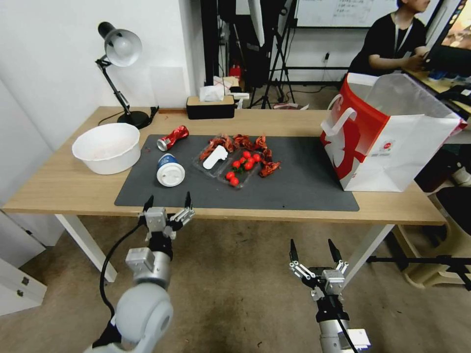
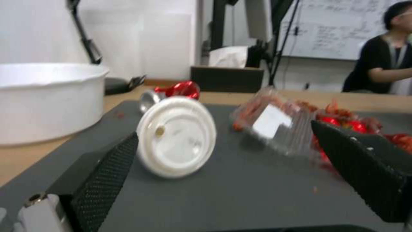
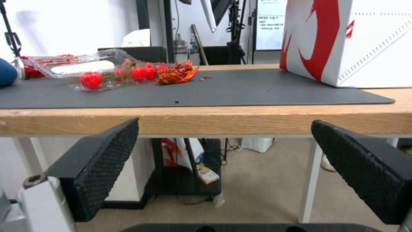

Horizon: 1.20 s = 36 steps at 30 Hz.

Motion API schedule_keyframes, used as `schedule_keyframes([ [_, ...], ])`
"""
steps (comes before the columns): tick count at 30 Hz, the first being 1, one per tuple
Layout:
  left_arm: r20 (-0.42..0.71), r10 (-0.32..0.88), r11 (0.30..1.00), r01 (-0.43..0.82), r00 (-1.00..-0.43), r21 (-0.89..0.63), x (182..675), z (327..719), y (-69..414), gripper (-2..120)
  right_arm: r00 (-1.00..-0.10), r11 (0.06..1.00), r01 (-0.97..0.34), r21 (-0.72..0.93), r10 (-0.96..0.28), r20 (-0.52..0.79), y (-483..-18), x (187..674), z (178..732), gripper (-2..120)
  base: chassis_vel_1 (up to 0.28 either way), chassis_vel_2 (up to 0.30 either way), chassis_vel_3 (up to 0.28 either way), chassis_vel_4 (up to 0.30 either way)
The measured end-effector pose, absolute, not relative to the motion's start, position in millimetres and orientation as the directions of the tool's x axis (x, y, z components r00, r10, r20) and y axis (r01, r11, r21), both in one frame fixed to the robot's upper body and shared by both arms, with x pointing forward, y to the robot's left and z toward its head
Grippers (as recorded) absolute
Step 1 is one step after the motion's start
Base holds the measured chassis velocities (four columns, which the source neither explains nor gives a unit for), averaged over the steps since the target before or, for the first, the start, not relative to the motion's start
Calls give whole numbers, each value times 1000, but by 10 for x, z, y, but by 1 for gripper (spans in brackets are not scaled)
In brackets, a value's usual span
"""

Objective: Pick up the trash from the table and place it into the takeout bag.

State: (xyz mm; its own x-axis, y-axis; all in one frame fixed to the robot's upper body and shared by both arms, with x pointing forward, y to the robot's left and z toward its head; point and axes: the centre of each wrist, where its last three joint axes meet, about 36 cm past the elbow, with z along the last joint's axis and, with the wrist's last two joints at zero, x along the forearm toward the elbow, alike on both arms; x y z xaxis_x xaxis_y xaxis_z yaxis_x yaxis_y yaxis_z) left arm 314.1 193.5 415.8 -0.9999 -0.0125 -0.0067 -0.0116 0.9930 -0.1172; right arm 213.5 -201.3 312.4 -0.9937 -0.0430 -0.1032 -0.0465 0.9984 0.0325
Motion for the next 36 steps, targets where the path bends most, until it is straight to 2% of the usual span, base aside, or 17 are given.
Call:
schedule_keyframes([
  [9, -75, 94, 991, 100, -993, -87, 3588, 4215, 2207, 100, -994, 999, -40, 34, -36, -107, -2029, 2113, 3119, 100, 0, 0, 0, 0],
  [16, -43, 79, 996, 81, -996, -41, 3992, 4293, 2281, 100, -994, 999, -36, 34, -32, -109, -2021, 2099, 3115, 100, 0, 0, 0, 0],
  [24, 8, 28, 993, 27, -1000, -119, 4486, 4378, 2337, 100, -994, 999, -30, 34, -26, -109, -2012, 2092, 3113, 100, 0, 0, 0, 0],
  [30, 46, 28, 990, 21, -999, -140, 4630, 4344, 2352, 100, -994, 999, -26, 33, -23, -109, -2009, 2092, 3110, 100, 0, 0, 0, 0],
  [36, 121, -22, 993, -36, -992, -112, 4715, 4257, 2356, 100, -994, 999, -21, 29, -17, -110, -2027, 2100, 3111, 100, 0, 0, 0, 0],
])
